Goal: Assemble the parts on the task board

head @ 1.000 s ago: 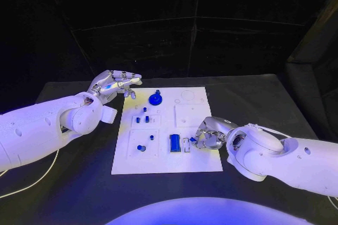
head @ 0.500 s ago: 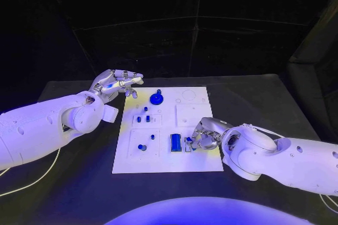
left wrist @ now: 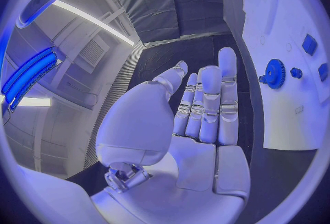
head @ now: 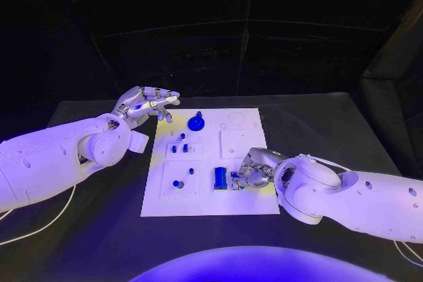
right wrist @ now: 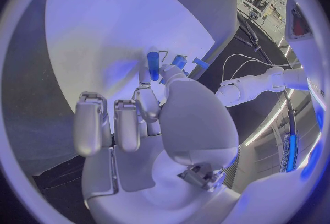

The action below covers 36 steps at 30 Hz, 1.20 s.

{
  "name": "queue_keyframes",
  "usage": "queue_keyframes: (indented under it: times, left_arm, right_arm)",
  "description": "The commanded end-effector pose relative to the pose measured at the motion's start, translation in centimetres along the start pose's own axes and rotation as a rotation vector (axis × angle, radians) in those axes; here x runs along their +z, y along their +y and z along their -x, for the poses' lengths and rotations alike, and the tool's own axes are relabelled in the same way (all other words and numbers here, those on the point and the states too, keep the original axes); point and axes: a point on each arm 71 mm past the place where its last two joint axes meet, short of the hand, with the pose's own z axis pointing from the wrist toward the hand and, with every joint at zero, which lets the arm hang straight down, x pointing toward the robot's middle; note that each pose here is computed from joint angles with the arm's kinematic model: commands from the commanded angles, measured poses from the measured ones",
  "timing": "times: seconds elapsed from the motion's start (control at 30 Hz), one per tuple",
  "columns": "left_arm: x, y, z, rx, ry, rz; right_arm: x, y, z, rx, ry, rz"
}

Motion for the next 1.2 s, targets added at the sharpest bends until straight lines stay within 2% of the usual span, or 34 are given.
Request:
queue_keyframes:
  times: [0.03,0.8,1.2]
  left_arm:
    - [0.04,-0.1,-0.16,-0.009,0.012,-0.002]
    - [0.04,-0.08,-0.12,-0.009,0.013,0.001]
    - [0.1,-0.05,-0.13,-0.009,0.013,0.002]
  right_arm:
    - [0.05,0.11,-0.13,-0.014,0.009,-0.005]
    - [0.06,0.37,-0.08,-0.002,-0.006,0.006]
    - [-0.43,0.44,0.08,0.002,-0.016,0.026]
